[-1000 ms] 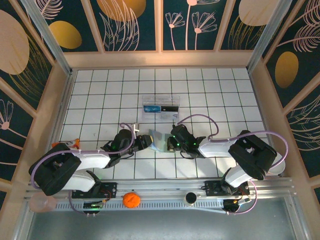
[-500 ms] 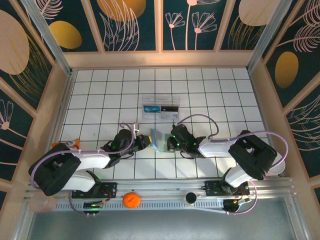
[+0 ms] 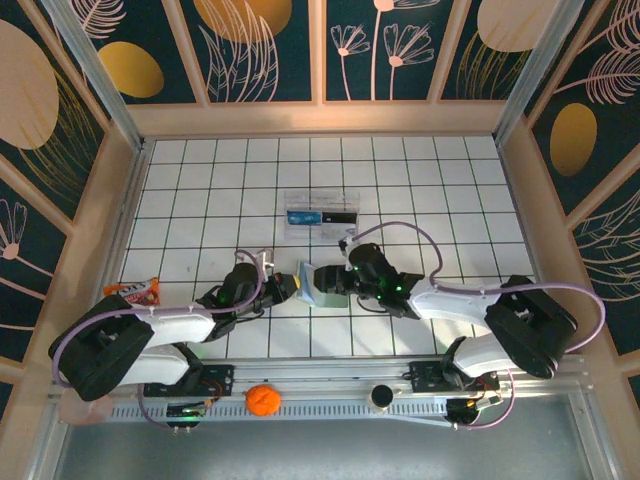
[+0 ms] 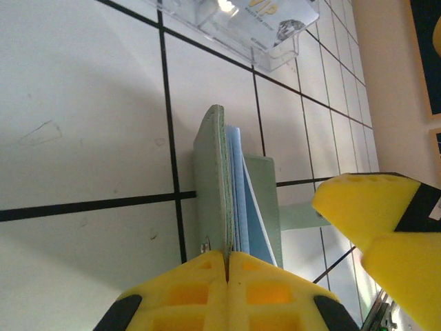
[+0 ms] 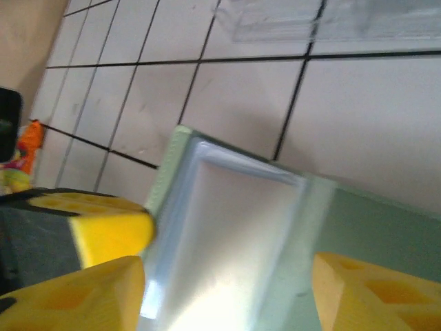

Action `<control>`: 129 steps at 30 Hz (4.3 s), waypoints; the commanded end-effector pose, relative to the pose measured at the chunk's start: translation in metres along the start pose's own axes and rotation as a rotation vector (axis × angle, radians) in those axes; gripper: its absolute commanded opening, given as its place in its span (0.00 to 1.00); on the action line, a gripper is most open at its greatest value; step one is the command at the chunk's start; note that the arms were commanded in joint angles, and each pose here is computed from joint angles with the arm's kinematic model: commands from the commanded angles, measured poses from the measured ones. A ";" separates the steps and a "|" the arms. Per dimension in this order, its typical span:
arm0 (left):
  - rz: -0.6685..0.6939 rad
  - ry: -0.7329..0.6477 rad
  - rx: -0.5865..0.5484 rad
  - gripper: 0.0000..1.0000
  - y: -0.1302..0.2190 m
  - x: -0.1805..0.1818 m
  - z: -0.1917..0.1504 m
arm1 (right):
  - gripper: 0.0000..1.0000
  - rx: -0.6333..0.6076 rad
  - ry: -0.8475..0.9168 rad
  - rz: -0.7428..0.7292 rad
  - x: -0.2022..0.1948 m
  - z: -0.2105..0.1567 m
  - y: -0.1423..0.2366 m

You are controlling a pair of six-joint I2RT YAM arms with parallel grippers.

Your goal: Take the credit cards out of the card holder

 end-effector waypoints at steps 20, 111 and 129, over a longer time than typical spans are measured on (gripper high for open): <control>-0.037 0.018 -0.042 0.00 0.009 -0.005 0.003 | 0.66 0.104 0.011 -0.111 -0.008 -0.016 -0.043; -0.036 -0.181 0.018 0.23 0.003 -0.028 0.013 | 0.18 0.107 0.009 -0.209 -0.032 -0.015 -0.009; 0.194 -0.155 0.072 0.04 -0.004 0.022 -0.005 | 0.25 0.144 -0.163 -0.032 -0.010 -0.007 -0.033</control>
Point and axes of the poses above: each hand's point on the last joint's axis, 136 mm out from that joint toward the fingers, its own y axis back along the fingers, its own x axis along the line the jaws close on, z = x × y, the point moved 3 cm from there along y, back along the fingers, and after that the axes turned 7 degrees about -y, right-handed, at the moved point
